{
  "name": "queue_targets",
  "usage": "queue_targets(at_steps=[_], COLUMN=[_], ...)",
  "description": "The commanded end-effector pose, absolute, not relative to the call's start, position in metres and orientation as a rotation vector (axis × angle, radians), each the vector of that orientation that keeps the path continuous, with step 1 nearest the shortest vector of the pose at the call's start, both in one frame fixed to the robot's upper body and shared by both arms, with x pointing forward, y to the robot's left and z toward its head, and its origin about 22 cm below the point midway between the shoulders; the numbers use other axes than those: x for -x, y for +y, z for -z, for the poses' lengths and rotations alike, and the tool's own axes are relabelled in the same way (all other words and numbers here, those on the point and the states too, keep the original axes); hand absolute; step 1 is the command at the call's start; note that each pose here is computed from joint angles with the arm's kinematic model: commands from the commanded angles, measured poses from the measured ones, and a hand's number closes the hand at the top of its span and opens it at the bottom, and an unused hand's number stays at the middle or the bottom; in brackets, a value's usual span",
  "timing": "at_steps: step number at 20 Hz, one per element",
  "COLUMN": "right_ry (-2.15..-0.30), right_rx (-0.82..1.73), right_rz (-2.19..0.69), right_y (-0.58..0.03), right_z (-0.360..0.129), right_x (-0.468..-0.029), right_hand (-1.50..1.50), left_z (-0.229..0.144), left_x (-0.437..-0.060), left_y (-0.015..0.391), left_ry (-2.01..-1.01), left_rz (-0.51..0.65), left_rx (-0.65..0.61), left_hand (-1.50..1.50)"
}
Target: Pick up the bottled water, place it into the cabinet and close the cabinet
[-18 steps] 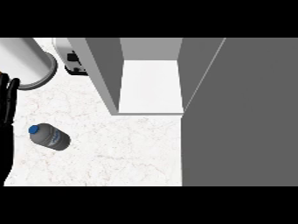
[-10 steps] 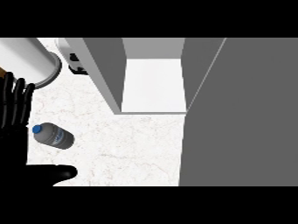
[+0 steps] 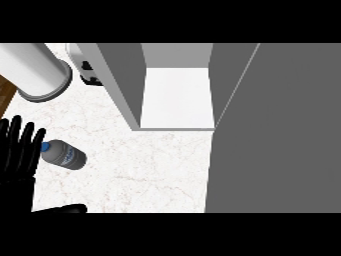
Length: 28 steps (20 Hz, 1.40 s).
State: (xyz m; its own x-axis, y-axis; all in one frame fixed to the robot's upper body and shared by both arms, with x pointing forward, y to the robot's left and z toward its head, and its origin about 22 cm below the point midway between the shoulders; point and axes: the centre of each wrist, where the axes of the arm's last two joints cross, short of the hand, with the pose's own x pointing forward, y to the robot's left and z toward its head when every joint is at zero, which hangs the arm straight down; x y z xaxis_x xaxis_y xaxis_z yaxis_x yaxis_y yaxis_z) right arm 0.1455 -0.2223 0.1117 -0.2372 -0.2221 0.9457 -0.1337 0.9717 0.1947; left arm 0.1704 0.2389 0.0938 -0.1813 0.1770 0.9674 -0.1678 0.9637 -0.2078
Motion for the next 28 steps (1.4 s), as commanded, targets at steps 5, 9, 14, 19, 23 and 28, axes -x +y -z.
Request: queue_targets(at_steps=[5,9,14,19,23,28], right_ry=[-1.823,-1.811,-1.807,-1.814,-1.819,-1.829], right_rx=[-0.291,-0.286,-0.285,-0.273,-0.269,-0.283], right_rz=[0.110,0.112,0.116,0.067,0.091,0.106], right_y=[-0.223,-0.218,-0.225,-0.223,-0.218,-0.224], right_z=[-0.102,-0.105,-0.082,-0.076,-0.081,-0.065], right_x=[-0.132,-0.109,-0.114,-0.110,-0.115,-0.097], right_hand=[-1.50,-1.50,-1.50,-1.50,-1.50,-1.50], left_z=[-0.094,-0.076,-0.070,-0.070,-0.057,-0.030], left_x=[-0.142,-0.136,-0.116,-0.113,-0.120,-0.128], left_y=[0.251,0.247,0.247,0.279,0.282,0.304], left_ry=[-1.684,-1.705,-1.700,-1.733,-1.728,-1.704], left_rz=[-0.329,-0.306,-0.335,-0.306,-0.376,-0.400], left_rx=[-0.004,-0.042,-0.015,-0.049,-0.093,-0.131], left_hand=[-1.50,-1.50,-1.50,-1.50,-1.50,-1.50])
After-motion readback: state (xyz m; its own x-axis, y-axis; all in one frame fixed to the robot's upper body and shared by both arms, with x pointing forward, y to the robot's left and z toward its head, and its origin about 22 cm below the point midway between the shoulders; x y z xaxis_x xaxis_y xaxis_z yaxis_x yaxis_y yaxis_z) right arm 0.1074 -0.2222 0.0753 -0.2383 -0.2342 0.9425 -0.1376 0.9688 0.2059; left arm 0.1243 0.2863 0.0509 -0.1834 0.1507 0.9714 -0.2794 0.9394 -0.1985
